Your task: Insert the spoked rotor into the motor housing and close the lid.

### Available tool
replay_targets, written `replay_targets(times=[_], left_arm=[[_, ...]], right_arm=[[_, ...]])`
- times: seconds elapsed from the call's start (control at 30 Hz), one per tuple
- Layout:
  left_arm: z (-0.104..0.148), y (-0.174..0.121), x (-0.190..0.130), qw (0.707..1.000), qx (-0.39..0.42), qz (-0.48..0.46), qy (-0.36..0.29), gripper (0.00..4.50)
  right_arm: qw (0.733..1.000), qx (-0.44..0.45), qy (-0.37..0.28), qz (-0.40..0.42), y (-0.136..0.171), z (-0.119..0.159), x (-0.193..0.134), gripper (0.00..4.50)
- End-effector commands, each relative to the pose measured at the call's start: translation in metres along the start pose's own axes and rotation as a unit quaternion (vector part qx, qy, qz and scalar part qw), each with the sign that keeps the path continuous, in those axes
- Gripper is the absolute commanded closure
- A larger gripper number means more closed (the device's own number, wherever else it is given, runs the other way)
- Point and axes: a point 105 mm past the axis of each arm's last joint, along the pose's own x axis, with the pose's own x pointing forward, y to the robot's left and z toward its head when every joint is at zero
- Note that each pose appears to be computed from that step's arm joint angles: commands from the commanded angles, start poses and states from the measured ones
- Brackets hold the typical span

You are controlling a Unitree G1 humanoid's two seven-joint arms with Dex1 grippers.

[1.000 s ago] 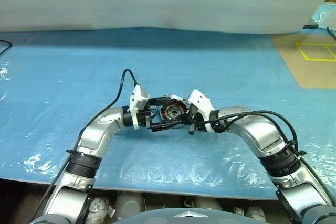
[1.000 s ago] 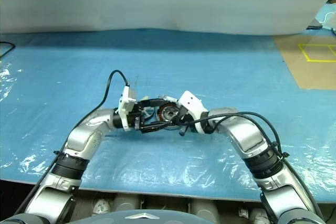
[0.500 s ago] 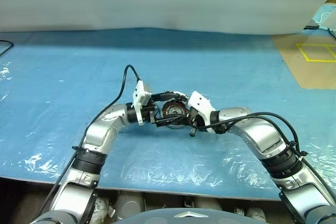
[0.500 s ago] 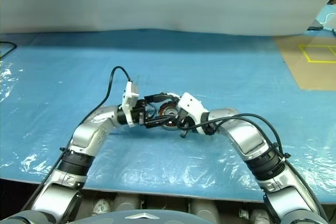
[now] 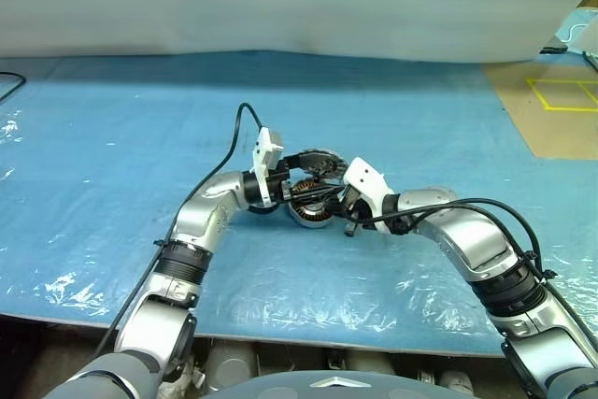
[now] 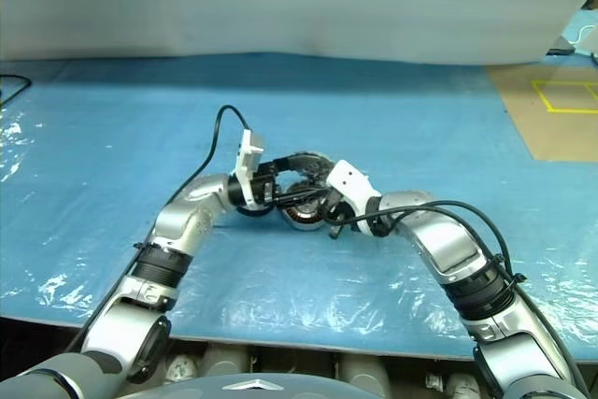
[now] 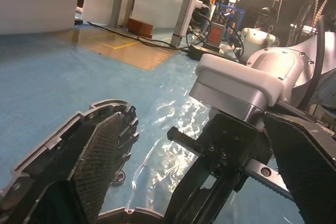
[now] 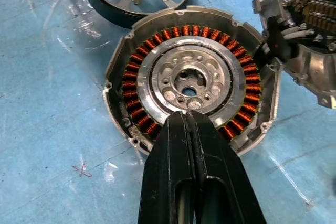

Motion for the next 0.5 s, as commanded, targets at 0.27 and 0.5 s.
replay_targets(times=[0.27, 0.5], left_arm=[[0.029, 0.025, -0.020, 0.998, -0.028, 0.035, -0.041, 0.00], [0.024, 0.018, -0.020, 0.999, -0.040, 0.020, -0.030, 0.00]], right_arm=[[0.997, 0.030, 0.064, 0.012, 0.015, -0.036, 0.010, 4.48], [0.997, 0.030, 0.066, 0.008, 0.014, -0.037, 0.011, 4.48]])
